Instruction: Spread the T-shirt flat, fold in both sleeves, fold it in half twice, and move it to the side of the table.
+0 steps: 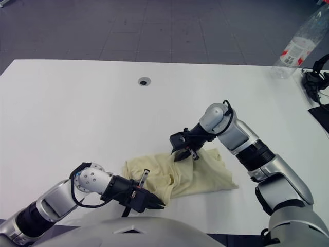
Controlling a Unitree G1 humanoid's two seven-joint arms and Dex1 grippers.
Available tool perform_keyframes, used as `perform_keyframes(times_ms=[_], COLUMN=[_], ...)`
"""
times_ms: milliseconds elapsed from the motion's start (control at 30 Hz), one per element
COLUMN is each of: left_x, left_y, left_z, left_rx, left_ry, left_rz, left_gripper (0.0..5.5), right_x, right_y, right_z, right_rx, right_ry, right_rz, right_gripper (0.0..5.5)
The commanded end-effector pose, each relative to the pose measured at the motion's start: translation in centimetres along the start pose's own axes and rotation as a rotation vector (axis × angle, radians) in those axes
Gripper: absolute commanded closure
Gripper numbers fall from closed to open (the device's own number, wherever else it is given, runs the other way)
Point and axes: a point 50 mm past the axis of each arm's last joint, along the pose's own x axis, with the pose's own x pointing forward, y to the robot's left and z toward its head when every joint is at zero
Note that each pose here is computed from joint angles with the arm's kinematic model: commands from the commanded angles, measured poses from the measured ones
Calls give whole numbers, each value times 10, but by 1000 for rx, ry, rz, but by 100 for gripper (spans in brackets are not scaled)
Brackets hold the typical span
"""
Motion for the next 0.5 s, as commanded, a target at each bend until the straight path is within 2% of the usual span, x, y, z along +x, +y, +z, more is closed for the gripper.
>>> perform_keyframes(times_ms=[33,100,300,500], left_x=[-2,-2,-3,-10], left_y=[2,2,4,6], left_z=[-2,-3,-6,-9], left_rx=[4,2,-16,-12], left_ry=[19,19,11,-23], left_rz=[8,7,20,132], left_gripper=[550,550,550,550], right_x=[-2,-3,-1,-29], right_y=[2,3,4,11], right_z=[-1,-1,-1,8], right_rx=[-7,-7,-14,-34], right_ry=[5,2,-2,-71], right_rz=[-7,-9,-14,-99], right_gripper=[525,548,548,548])
